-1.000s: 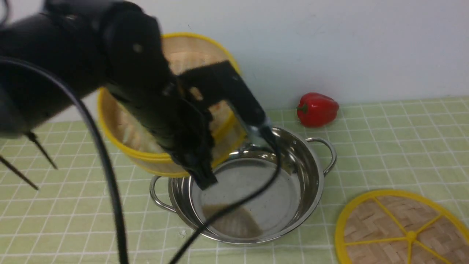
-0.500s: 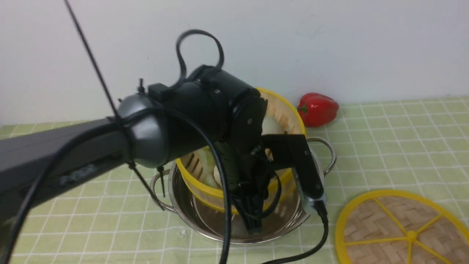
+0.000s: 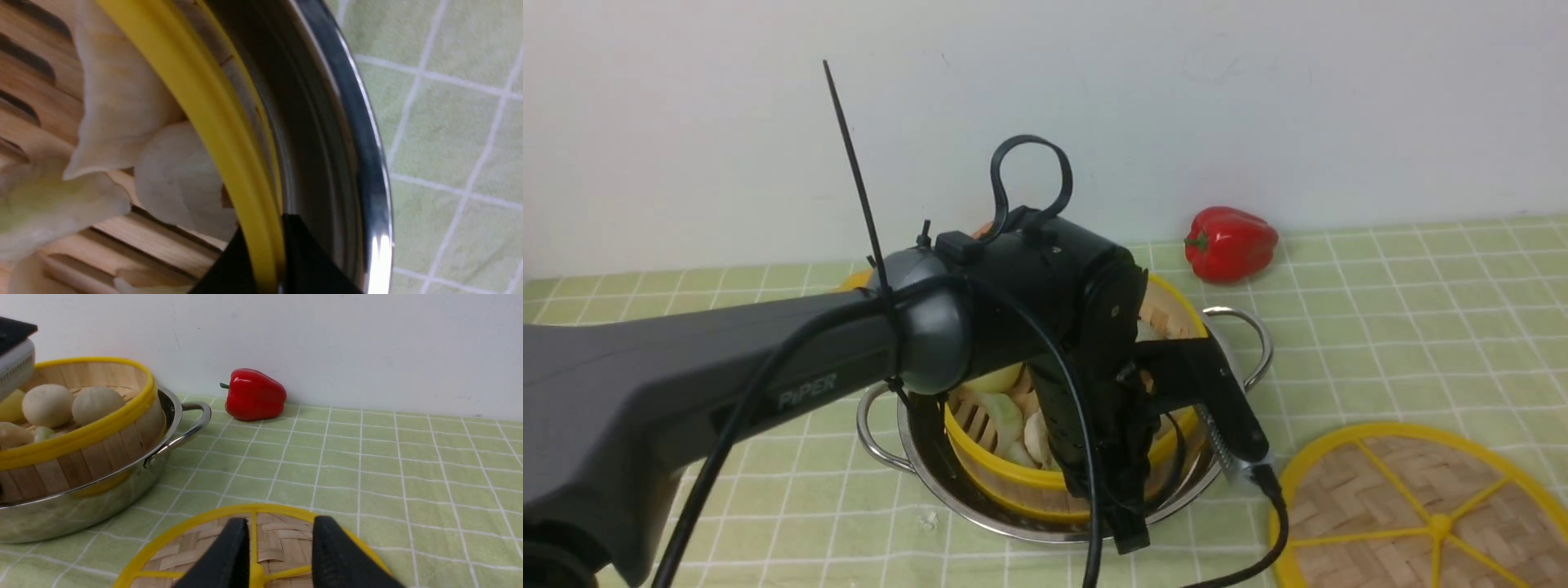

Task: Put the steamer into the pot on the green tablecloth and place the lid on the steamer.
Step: 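Place the bamboo steamer basket with dumplings into the steel pot with the left gripper, then move the gripper down to the bamboo steamer lid and grasp its center knob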

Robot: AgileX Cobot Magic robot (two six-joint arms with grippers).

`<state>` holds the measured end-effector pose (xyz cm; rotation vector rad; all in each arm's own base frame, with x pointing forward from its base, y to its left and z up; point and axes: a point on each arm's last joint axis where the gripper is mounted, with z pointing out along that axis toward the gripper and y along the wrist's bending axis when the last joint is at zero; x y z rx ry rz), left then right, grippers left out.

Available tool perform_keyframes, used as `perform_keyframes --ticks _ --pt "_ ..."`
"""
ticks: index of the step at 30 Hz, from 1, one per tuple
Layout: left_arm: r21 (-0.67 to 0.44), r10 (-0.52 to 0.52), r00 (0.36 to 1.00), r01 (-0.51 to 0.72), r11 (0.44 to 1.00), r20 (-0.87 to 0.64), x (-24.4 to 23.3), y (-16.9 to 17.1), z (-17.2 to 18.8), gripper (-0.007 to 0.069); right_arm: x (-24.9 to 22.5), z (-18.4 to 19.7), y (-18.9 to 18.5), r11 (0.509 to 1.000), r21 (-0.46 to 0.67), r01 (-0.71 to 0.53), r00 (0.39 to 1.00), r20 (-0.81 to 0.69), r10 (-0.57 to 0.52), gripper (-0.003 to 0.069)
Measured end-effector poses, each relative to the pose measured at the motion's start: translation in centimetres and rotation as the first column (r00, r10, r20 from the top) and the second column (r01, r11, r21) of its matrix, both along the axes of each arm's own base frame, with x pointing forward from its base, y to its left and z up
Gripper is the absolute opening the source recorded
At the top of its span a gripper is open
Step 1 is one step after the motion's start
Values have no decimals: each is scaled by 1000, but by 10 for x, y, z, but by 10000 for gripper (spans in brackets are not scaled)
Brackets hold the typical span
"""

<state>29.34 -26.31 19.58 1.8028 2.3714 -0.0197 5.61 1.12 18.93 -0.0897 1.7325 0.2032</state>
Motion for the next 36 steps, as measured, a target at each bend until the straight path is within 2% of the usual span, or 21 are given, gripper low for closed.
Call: perform_keyframes --ticks 3,8,11,16,19,22,25,27,29,32,33,34,36 --pt "-4 38 999 -38 999 -5 0 0 0 41 0 0 0 1000 0 0 1000 0 0 243" --pt "-2 77 997 -77 997 1 1 1 0 148 0 0 0 1000 0 0 1000 0 0 243" --pt "-15 80 997 -80 997 16 3 -1 2 301 0 0 0 1000 0 0 1000 0 0 243" --pt "-7 81 997 -80 997 18 3 0 6 481 0 0 0 1000 0 0 1000 0 0 243" --pt "20 91 996 -91 996 -2 1 2 22 553 0 0 0 1000 0 0 1000 0 0 243" --pt "20 121 992 -122 992 15 0 5 50 575 0 0 0 1000 0 0 1000 0 0 243" --pt "-42 197 975 -193 980 106 0 11 95 531 0 0 0 1000 0 0 1000 0 0 243" --pt "-107 255 947 -238 965 194 -3 19 130 430 0 0 0 1000 0 0 1000 0 0 243" --pt "-178 324 906 -284 942 273 -9 32 164 262 0 0 0 1000 0 0 1000 0 0 243" --pt "-299 440 844 -354 886 306 -25 50 202 64 0 0 0 1000 0 0 1000 0 0 243" --pt "-316 455 835 -361 877 308 -28 53 208 45 0 0 0 1000 0 0 1000 0 0 243" --pt "-378 504 807 -383 843 307 -39 63 225 2 0 0 0 1000 0 0 1000 0 0 243" --pt "-435 538 785 -387 813 307 -52 75 243 -23 0 0 0 1000 0 0 1000 0 0 243"
